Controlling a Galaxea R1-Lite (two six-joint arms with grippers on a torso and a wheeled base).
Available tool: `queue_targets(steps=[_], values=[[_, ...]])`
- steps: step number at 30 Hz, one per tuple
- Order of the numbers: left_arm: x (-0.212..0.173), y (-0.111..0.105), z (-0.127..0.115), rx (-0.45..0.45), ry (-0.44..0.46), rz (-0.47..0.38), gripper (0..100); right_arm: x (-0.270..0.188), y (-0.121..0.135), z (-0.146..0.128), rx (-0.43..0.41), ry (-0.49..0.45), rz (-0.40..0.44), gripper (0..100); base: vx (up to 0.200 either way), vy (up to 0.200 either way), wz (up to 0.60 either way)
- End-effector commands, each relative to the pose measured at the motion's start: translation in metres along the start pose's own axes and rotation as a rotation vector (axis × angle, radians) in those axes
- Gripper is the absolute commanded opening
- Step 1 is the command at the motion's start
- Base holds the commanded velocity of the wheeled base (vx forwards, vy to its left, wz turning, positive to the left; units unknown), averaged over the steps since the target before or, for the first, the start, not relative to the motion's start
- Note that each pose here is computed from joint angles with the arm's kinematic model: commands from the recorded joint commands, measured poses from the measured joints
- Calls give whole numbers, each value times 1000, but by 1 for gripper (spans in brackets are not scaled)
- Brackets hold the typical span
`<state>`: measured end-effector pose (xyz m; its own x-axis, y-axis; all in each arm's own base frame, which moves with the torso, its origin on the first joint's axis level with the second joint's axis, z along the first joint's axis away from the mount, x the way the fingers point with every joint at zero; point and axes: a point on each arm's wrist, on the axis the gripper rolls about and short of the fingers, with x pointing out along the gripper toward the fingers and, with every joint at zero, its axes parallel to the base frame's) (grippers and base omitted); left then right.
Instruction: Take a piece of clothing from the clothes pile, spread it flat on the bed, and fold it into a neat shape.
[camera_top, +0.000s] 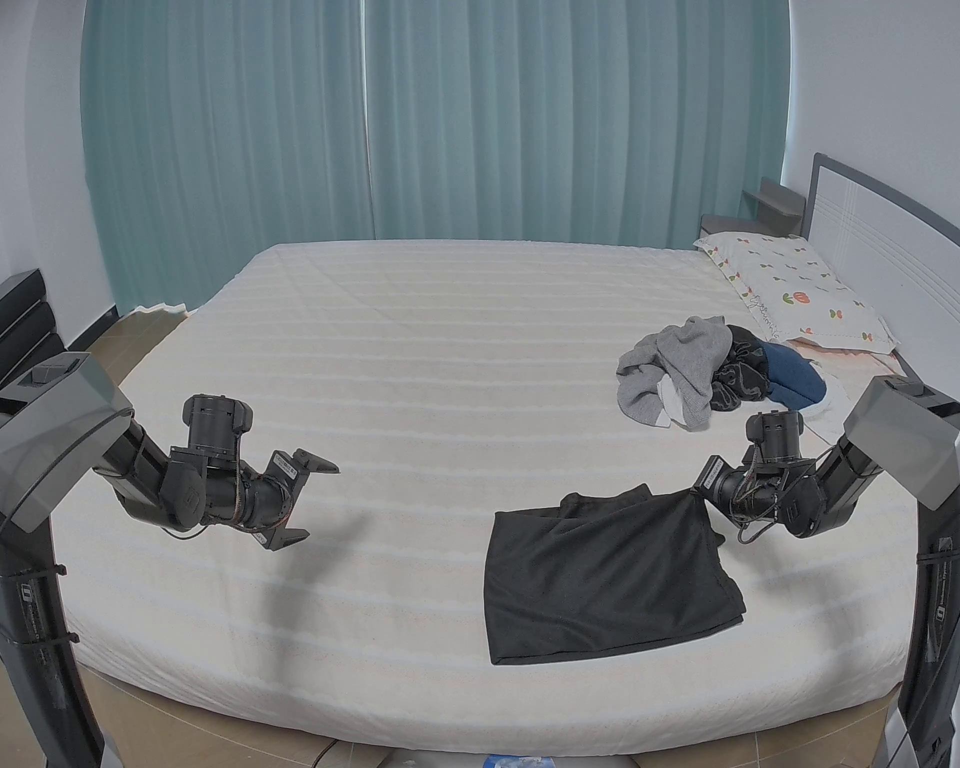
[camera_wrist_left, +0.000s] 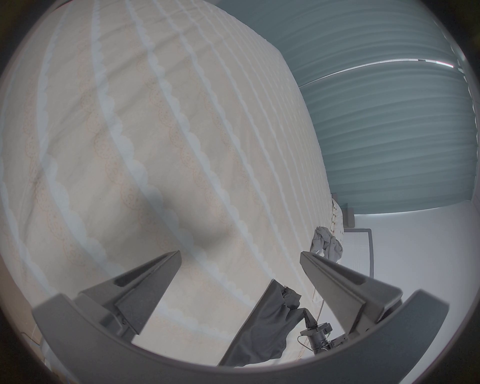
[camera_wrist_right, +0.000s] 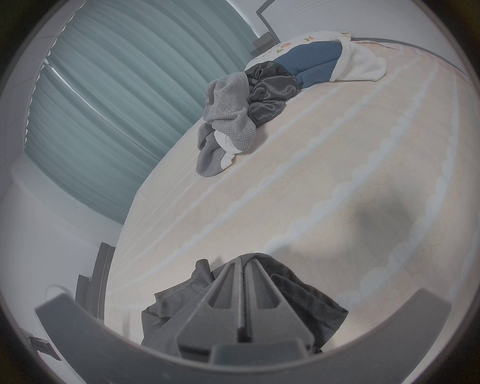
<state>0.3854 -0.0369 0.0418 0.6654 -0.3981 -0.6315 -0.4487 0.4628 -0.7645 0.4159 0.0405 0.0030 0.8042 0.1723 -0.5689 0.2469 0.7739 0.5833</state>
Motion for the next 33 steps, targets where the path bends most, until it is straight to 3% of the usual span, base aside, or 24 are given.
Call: queue_targets(steps=[1,10,11,19,25,33], values=[[0,0,0,-1,0,1,100,-1,-2,1,3,-2,-5,0,0,0,0],[0,0,0,-3,0,1,100,0,-9,7,15,-13,-16,0,0,0,0],[0,0,0,-3,0,1,100,0,-9,7,15,-12,-17,100,0,0,0],[0,1,0,-2,1,2,100,-6,-6,10,25,-19,-6,100,0,0,0],[0,1,-1,-3,3,3,100,-11,-5,15,82,-25,5,100,0,0,0],[0,0,0,-1,0,1,100,-15,-2,14,85,-20,10,100,-150,0,0]])
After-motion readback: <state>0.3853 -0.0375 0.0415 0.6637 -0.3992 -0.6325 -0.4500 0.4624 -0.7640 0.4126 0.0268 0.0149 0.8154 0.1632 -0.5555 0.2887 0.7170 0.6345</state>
